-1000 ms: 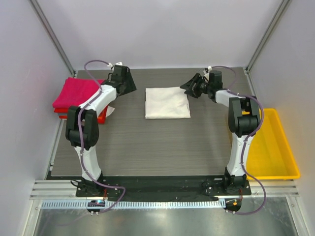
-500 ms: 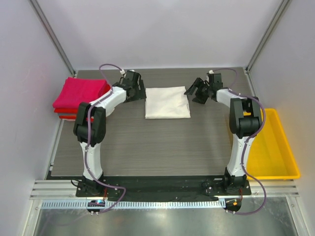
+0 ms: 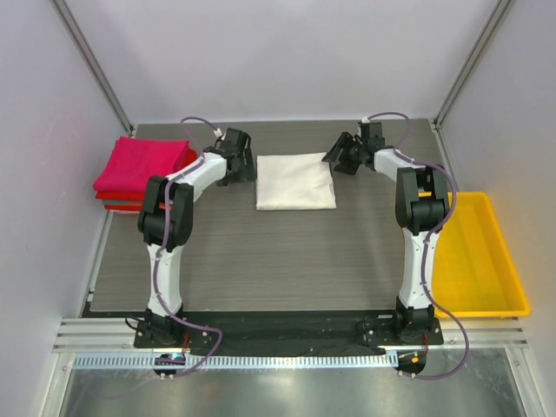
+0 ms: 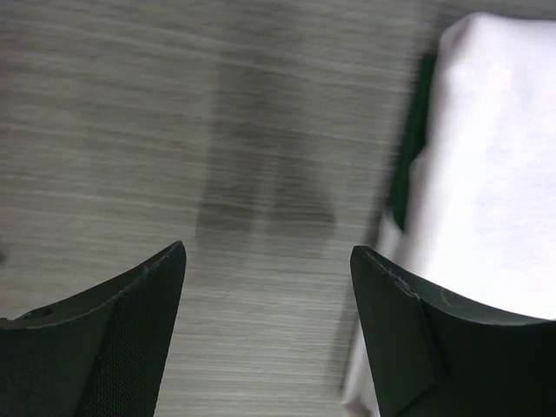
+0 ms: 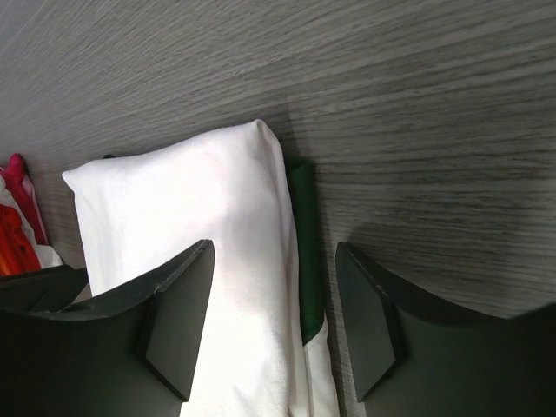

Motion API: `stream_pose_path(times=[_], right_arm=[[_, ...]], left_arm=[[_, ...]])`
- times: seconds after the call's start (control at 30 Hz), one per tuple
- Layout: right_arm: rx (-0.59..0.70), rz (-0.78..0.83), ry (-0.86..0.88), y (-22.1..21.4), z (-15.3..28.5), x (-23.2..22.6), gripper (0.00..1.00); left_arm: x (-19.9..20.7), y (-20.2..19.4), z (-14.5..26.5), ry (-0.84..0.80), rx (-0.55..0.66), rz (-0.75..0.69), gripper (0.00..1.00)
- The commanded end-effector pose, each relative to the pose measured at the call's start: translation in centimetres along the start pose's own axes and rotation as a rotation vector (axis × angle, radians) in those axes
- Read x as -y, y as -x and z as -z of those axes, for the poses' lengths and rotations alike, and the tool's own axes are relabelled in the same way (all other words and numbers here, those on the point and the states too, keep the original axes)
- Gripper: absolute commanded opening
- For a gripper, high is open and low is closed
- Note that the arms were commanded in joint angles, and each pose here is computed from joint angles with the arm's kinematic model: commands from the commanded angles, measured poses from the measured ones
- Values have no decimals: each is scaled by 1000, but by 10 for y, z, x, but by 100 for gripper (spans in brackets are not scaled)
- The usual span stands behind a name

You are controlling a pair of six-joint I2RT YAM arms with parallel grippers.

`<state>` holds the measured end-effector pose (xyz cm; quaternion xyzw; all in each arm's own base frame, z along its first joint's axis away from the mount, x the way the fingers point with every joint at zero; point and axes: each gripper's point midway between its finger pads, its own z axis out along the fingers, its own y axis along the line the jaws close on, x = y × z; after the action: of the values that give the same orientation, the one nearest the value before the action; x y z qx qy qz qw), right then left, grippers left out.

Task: Fold and stack the t-shirts
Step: Neatly place the folded tshirt to the corner

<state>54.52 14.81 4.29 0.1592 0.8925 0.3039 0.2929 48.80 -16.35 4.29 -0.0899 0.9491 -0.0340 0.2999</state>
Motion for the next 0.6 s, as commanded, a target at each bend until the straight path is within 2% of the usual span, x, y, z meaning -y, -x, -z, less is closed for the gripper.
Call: stream_pose_path(times=[0.0, 0.07, 0.1, 0.27, 0.3, 0.33, 0.37, 0.57], right_arm=[[-32, 2, -55, -12, -8, 12, 64], [-43, -7, -45, -15, -7, 10, 63], [-47, -11, -42, -16, -6, 10, 63], [-47, -17, -39, -17, -3, 7, 62], [-46, -19, -35, -17, -3, 6, 62], [-48, -22, -29, -17, -3, 5, 62], [-44, -20, -20, -15, -2, 3, 61], [-44, -24, -7, -15, -1, -2, 61]], left_arm=[[-33, 11, 30, 152, 67, -77, 76], [-44, 8, 40, 217, 60, -156, 70], [-57, 2, 46, 302, 45, -192, 69], [-91, -20, 47, 449, -32, -249, 68], [-98, -21, 45, 455, -42, -247, 64], [-101, -27, 41, 448, -68, -245, 56], [-107, -31, 35, 462, -91, -247, 55], [-140, -33, 23, 584, -153, -271, 56]])
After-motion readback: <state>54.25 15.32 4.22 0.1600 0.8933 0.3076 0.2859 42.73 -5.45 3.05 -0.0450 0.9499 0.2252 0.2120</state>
